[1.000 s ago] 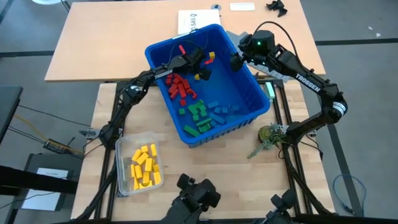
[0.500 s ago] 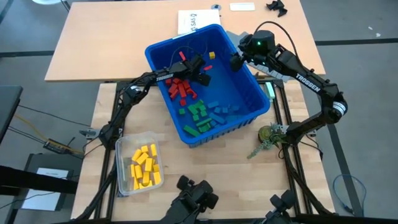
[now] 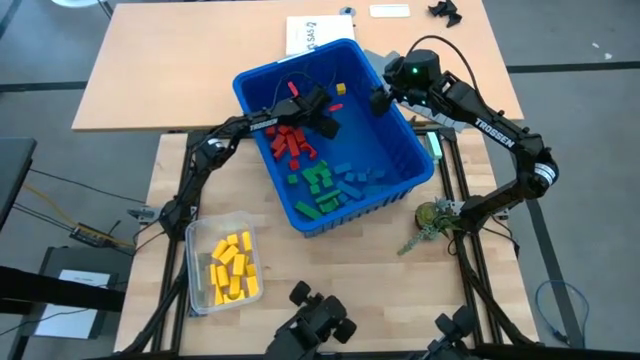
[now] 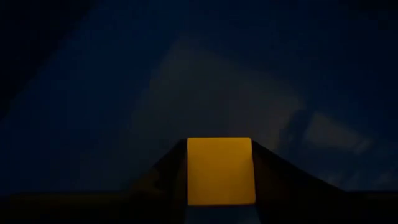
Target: Sort Items/Unsort Items
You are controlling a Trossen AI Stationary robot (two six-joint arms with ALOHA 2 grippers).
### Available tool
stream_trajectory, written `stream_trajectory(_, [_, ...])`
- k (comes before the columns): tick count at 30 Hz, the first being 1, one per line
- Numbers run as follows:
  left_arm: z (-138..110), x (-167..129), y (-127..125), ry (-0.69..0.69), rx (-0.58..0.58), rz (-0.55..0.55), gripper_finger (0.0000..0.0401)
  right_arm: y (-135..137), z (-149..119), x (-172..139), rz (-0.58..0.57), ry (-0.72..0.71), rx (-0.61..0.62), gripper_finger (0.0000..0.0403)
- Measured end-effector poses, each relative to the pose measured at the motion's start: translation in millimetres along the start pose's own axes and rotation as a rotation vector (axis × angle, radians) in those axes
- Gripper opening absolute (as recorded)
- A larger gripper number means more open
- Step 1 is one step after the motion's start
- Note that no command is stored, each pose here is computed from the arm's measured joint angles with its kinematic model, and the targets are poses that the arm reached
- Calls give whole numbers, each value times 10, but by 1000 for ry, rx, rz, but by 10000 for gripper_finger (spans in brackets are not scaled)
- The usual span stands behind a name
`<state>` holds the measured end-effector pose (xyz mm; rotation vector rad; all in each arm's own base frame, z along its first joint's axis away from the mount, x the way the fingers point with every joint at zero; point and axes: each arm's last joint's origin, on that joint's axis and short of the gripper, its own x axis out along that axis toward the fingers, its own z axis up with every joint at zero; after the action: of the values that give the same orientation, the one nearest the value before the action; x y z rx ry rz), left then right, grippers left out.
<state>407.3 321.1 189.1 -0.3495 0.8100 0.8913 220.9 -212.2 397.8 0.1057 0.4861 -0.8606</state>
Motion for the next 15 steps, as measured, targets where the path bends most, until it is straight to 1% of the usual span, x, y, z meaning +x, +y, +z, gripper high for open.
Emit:
stream_trajectory(3, [166, -329, -99, -67, 44, -21, 140, 1, -18, 0, 1, 18, -2, 261])
stream_trajectory(8, [362, -1002, -244, -174, 133, -19, 140, 2, -43, 1, 2, 44, -15, 261])
stream_trajectory(13, [464, -1737, -337, -276, 196, -25, 140, 2, -44, 1, 2, 45, -16, 261])
stream_trajectory(15, [455, -1989, -374, -295, 226, -28, 140, 3, -45, 0, 3, 46, -17, 261])
